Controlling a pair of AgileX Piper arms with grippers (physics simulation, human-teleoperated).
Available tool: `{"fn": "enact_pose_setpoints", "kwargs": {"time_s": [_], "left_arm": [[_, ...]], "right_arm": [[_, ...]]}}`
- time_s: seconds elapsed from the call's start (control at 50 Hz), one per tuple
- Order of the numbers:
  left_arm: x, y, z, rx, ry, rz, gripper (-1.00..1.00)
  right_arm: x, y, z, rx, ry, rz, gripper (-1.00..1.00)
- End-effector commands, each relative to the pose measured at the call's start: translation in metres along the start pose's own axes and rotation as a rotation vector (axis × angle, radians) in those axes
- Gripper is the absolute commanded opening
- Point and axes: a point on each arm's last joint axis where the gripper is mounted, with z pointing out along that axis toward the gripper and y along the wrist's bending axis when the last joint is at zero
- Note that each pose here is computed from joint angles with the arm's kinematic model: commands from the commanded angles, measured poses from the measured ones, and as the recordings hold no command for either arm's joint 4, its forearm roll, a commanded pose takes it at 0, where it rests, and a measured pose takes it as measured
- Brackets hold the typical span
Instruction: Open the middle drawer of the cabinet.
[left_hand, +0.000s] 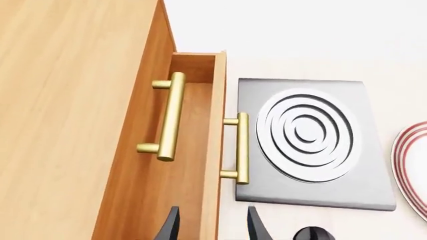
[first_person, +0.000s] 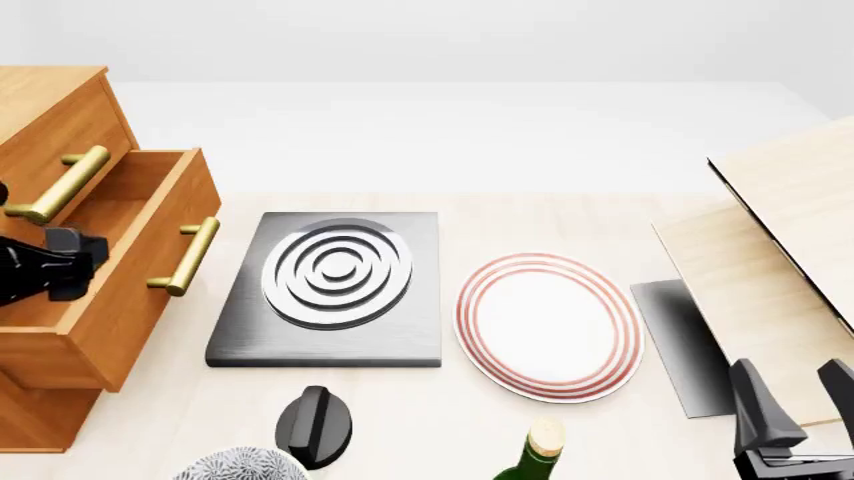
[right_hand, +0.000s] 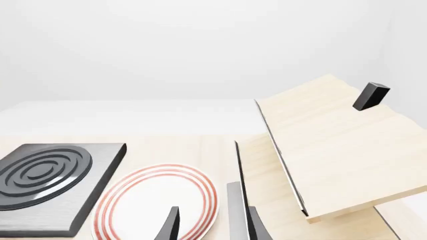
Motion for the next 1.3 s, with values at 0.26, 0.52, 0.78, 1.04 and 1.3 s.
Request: {"fn": "enact_pose_setpoints", "kwargs": {"time_s": [0.26, 0.52, 0.78, 1.04, 1.3], "left_arm": [[0.008, 0.002, 0.020, -0.008, 0.037, -0.036, 1.00], [0.011, 0.004, 0.026, -0.019, 0.052, -0.049, 1.00], [0.018, 0.005, 0.038, -0.022, 0.076, -0.052, 1.00], [0.025, 0.007, 0.050, -0.030, 0.104, -0.060, 1.00], [0.032, 0.007, 0.059, -0.029, 0.131, -0.055, 1.00]], "right_arm": [[0.000, 0.000, -0.001, -0.001, -0.004, -0.004, 1.00], [0.000, 0.000, -0.001, -0.001, -0.004, -0.004, 1.00], [0.000, 0.000, -0.001, -0.001, -0.003, -0.005, 1.00], [0.000, 0.000, -0.001, -0.001, -0.004, -0.004, 1.00], [0.000, 0.000, -0.001, -0.001, -0.004, -0.004, 1.00]]}}
